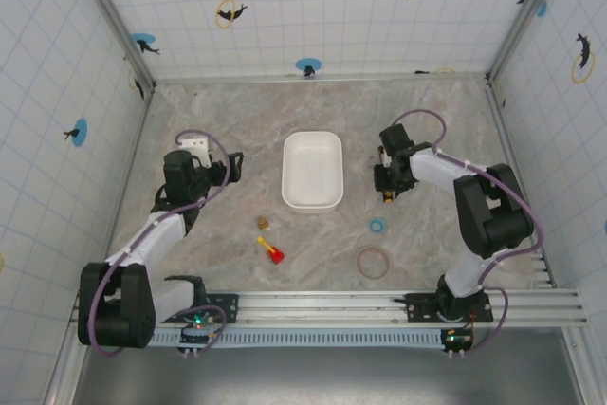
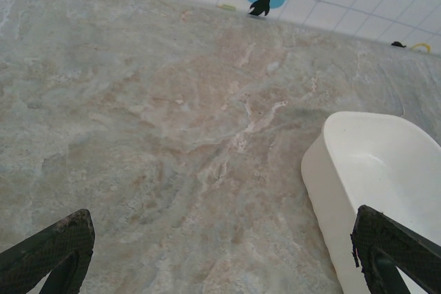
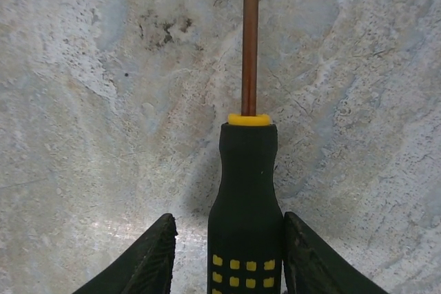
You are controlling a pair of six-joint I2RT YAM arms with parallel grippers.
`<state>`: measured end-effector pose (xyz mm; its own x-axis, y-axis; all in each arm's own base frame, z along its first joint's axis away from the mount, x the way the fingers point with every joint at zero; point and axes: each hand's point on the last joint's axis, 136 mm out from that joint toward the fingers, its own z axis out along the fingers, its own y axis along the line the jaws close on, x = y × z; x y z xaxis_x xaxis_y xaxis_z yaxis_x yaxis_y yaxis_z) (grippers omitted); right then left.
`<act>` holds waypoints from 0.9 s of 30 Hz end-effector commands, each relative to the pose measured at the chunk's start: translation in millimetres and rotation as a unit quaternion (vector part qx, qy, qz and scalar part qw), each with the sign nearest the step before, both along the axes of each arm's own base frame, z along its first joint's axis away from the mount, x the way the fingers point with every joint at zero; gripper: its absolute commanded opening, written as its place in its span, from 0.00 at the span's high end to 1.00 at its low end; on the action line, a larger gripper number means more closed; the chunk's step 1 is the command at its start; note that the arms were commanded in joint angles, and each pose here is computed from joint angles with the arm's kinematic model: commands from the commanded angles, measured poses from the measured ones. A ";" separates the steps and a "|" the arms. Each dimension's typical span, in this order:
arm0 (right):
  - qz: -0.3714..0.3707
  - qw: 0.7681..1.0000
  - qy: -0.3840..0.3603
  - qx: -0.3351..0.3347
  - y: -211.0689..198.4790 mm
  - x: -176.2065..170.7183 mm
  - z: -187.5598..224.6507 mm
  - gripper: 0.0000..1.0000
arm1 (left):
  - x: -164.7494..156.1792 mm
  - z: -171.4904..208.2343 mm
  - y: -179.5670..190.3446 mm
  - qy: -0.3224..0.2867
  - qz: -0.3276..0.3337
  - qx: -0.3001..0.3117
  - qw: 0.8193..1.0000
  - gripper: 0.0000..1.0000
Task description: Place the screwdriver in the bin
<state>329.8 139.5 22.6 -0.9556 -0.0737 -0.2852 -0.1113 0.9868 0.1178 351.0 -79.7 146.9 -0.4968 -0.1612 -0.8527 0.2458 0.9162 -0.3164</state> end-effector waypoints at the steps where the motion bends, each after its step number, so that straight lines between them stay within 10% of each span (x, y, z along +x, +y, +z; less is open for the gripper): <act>1: 0.003 1.000 0.016 -0.009 -1.2 -5.1 -5.7 0.57 | -3.8 -0.8 -5.2 0.004 -0.008 -0.008 1.000 0.02; 16: -0.005 1.000 0.028 -0.006 -4.3 -5.3 -10.3 0.92 | -6.6 -3.4 -4.3 0.006 -0.007 -0.004 1.000 0.02; 27: -0.050 0.963 -0.139 0.225 51.9 50.3 139.0 1.00 | -6.0 -2.1 -2.9 0.003 -0.004 0.001 1.000 0.02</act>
